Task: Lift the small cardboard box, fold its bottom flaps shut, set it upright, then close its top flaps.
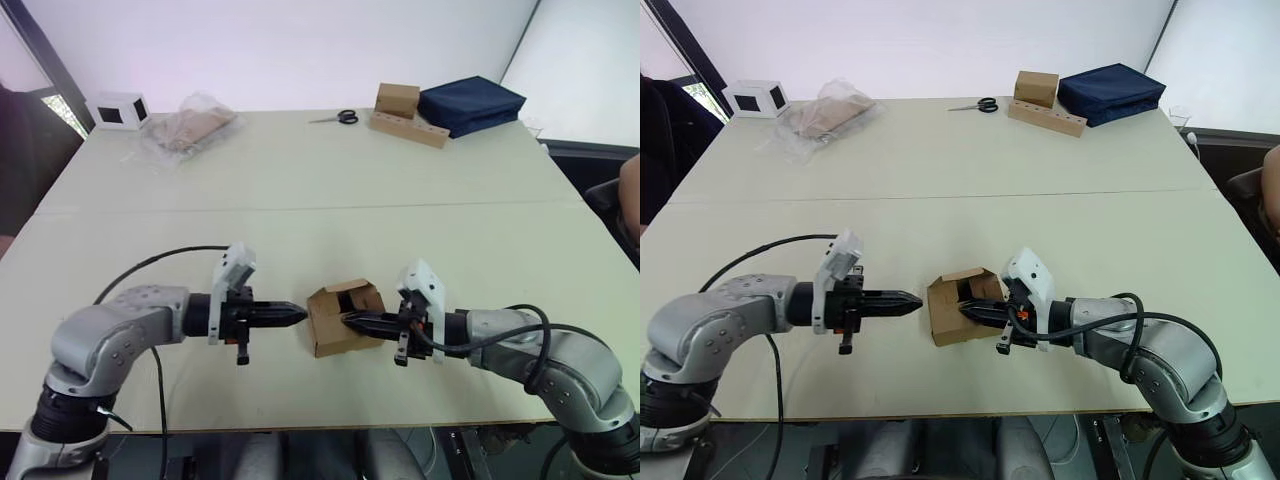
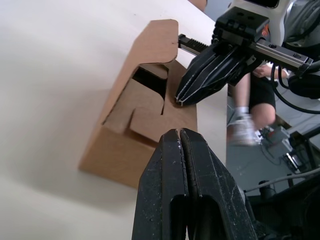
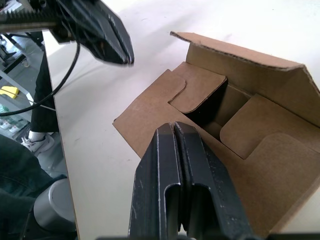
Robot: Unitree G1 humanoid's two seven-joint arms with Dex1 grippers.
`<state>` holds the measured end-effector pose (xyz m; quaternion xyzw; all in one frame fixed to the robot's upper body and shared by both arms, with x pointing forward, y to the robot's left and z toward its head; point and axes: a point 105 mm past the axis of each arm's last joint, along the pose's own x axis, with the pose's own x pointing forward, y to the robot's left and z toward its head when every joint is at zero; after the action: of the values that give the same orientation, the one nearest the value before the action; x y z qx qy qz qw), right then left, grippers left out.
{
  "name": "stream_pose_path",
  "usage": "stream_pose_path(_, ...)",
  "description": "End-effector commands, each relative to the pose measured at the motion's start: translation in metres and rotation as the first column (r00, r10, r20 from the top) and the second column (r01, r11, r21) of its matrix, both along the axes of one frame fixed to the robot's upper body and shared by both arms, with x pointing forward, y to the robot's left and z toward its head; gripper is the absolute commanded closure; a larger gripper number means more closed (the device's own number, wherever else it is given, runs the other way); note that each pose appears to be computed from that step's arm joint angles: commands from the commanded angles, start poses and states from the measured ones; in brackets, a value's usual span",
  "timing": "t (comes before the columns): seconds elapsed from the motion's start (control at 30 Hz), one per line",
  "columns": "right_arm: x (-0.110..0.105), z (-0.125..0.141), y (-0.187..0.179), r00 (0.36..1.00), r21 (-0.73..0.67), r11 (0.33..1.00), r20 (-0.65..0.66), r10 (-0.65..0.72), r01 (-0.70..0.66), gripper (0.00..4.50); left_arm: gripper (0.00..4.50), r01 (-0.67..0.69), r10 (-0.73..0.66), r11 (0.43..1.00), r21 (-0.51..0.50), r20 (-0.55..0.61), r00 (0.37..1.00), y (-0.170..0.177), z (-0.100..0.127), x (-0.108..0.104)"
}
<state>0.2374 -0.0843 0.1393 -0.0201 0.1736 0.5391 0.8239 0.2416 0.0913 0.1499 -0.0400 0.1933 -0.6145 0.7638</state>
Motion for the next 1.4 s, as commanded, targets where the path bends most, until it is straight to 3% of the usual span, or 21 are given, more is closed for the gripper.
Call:
stream_pose_path(0.03, -0.004, 0.006, 0.003, 0.999, 0.004, 1.0, 0.027, 0.023, -0.023, 4.5, 4.48, 0.032, -0.032, 0.999, 0.012, 0.032, 0.999, -0.01, -0.005, -0.004)
stream_pose_path(0.23, -0.005, 0.012, 0.002, 0.999, 0.012, 0.999, 0.038, 0.031, -0.031, 4.5, 4.48, 0.022, -0.024, 0.999, 0.049, 0.035, 0.999, -0.018, -0.023, 0.001)
stream_pose_path(0.4, -0.01, 0.035, -0.003, 0.994, 0.086, 0.991, 0.054, 0.095, -0.099, 4.5, 4.48, 0.034, -0.035, 0.999, 0.041, 0.031, 0.999, -0.021, -0.026, 0.002)
stream_pose_path(0.57, 0.027, 0.072, -0.014, 0.991, 0.196, 0.98, 0.133, -0.008, -0.018, 4.5, 4.48, 0.042, -0.043, 0.999, 0.03, 0.03, 0.999, -0.023, -0.025, 0.002)
stream_pose_path(0.73, 0.062, 0.066, -0.005, 0.98, 0.095, 0.994, 0.187, -0.07, 0.053, 4.5, 4.48, 0.041, -0.042, 0.999, 0.03, 0.034, 0.999, -0.023, -0.024, 0.001)
stream_pose_path(1.03, 0.044, 0.042, 0.007, 0.987, 0.002, 0.997, 0.141, 0.072, -0.074, 4.5, 4.48, 0.015, -0.017, 0.999, 0.032, 0.039, 0.999, -0.019, -0.023, 0.001)
stream_pose_path(1.4, 0.02, 0.029, 0.002, 0.991, 0.004, 0.994, 0.078, 0.106, -0.107, 4.5, 4.48, -0.043, 0.041, 0.999, 0.024, 0.059, 0.997, -0.012, -0.019, 0.013)
